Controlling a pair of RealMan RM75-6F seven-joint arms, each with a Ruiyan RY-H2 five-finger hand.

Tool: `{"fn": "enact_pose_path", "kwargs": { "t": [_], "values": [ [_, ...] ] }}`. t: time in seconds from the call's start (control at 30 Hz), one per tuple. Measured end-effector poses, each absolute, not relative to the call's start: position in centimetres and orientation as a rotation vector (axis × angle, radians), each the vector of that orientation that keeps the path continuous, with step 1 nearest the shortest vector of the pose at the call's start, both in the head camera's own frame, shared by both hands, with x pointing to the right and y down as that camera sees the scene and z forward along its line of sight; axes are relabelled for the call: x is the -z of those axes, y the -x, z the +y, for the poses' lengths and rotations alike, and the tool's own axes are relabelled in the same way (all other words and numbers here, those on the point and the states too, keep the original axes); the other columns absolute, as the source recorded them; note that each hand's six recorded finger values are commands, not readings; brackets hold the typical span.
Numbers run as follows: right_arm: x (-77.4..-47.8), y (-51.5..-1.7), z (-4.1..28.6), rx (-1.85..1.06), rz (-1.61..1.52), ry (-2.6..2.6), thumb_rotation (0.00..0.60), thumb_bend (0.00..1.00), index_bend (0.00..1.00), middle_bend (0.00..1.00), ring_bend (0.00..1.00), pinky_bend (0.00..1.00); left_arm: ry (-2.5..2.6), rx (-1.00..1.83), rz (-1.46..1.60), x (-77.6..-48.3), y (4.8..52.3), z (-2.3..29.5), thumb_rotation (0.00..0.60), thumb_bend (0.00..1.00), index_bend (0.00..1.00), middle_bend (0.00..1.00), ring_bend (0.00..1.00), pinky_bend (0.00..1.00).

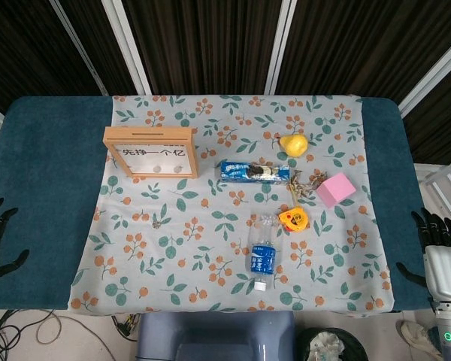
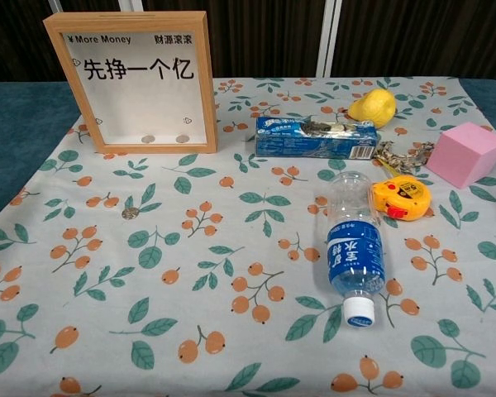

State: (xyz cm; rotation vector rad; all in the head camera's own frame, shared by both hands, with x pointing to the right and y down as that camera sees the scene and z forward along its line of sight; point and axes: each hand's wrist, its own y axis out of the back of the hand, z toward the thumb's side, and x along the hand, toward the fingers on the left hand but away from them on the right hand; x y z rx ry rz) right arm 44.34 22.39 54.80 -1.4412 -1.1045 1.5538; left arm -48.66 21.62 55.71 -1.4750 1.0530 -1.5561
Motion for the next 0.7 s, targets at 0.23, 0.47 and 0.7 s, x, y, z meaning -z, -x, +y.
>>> {"fn": "enact_pose_path", "kwargs": {
  "t": [0.23, 0.47, 0.7],
  "values": [
    [-54.6, -44.5, 22.4, -1.566, -1.121, 1.432, 0.6, 0.24, 0.01, 0.0, 0.0, 0.0, 1.496, 1.513, 0.986, -56.8, 46.8, 18.7, 0.6, 0.13, 0.18, 0.0, 0.0, 0.02],
    [-54.9, -44.5, 22.4, -1.589, -1.116, 1.431, 0.6, 0.24, 0.01, 0.0, 0.0, 0.0, 1.572, 1.452, 0.84, -59.3, 42.1, 14.4, 0.6, 0.13, 0.22, 0.04, 0.0, 0.04],
    [-55.1, -44.7, 22.5, -1.609, -1.114, 1.434, 0.6, 0.24, 0.01, 0.0, 0.0, 0.0, 1.607, 1.407, 0.689, -62.3, 36.7, 12.9, 0.6, 0.1, 0.24, 0.05, 0.0, 0.05]
  ]
}}
